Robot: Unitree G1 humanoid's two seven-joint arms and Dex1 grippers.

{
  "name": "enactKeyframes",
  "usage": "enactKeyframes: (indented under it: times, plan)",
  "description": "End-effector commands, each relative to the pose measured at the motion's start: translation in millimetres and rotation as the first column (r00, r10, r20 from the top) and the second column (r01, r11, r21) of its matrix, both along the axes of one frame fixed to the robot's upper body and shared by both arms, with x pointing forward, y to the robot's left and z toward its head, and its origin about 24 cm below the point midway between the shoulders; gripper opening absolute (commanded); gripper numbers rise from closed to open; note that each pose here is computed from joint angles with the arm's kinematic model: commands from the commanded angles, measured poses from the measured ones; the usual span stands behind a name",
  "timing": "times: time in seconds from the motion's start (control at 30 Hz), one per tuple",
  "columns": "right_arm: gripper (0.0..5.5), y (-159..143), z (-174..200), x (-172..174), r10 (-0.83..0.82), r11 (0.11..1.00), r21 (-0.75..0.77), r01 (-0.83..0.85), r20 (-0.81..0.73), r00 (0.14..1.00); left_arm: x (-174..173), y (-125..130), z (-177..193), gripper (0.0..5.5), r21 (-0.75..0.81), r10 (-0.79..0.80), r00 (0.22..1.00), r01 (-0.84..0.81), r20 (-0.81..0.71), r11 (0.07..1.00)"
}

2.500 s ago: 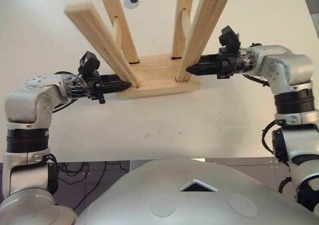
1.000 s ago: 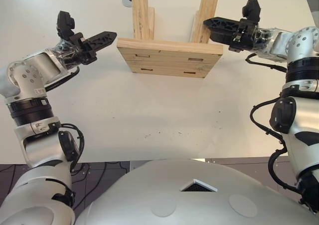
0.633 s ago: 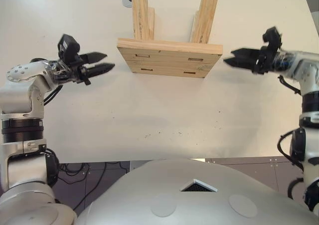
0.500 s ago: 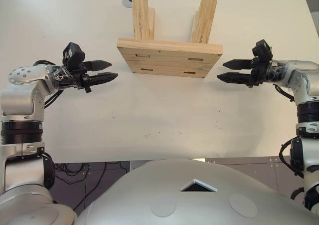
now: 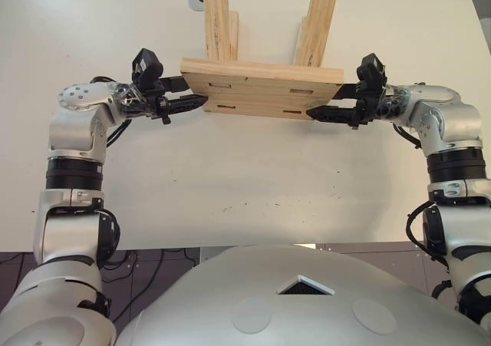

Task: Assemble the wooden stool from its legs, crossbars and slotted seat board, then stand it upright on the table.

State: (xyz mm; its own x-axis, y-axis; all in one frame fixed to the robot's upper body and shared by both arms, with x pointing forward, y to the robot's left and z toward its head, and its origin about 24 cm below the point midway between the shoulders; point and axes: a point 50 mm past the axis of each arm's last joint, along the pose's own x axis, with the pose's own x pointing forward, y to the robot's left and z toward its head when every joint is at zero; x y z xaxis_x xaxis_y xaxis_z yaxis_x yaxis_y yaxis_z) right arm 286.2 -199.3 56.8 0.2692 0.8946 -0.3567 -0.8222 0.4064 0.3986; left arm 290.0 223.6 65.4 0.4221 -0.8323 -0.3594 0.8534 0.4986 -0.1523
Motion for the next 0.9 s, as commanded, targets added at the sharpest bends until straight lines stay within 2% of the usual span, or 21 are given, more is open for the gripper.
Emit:
enactKeyframes:
  times: [0.03,0.2,0.3,0.4,0.5,0.63,0.8,0.9]
  plan:
    - [3.25,6,-1,3,0.031,0.999,-0.041,-0.031,0.017,0.999,9,-9,3,2.18,-0.027,-0.044,0.999,0.044,-0.019,0.999]
    - [2.48,7,-2,5,0.029,0.999,-0.028,-0.03,-0.02,0.999,-5,-7,3,1.94,-0.072,-0.15,0.982,0.142,-0.118,0.987]
    - [2.43,9,1,5,0.048,0.999,0.003,-0.048,-0.072,0.996,-11,-9,8,1.85,-0.127,-0.2,0.967,0.181,-0.16,0.975]
    - [2.43,13,9,3,0.097,0.994,0.075,-0.083,-0.211,0.973,-17,-9,20,1.77,-0.205,-0.211,0.952,0.166,-0.223,0.965]
    - [2.43,20,37,2,0.172,0.973,0.207,-0.101,-0.361,0.917,-20,-2,43,1.74,-0.299,-0.153,0.927,0.046,-0.343,0.953]
    - [2.43,28,75,1,0.253,0.934,0.345,-0.09,-0.463,0.849,-23,4,70,1.74,-0.404,-0.136,0.877,-0.071,-0.461,0.912]
    - [2.36,33,113,13,0.325,0.865,0.502,-0.01,-0.546,0.772,-24,5,83,1.74,-0.379,-0.067,0.764,-0.24,-0.642,0.894]
    - [2.31,24,127,36,0.252,0.83,0.535,0.159,-0.614,0.748,-10,15,85,1.73,-0.352,0.021,0.716,-0.368,-0.698,0.861]
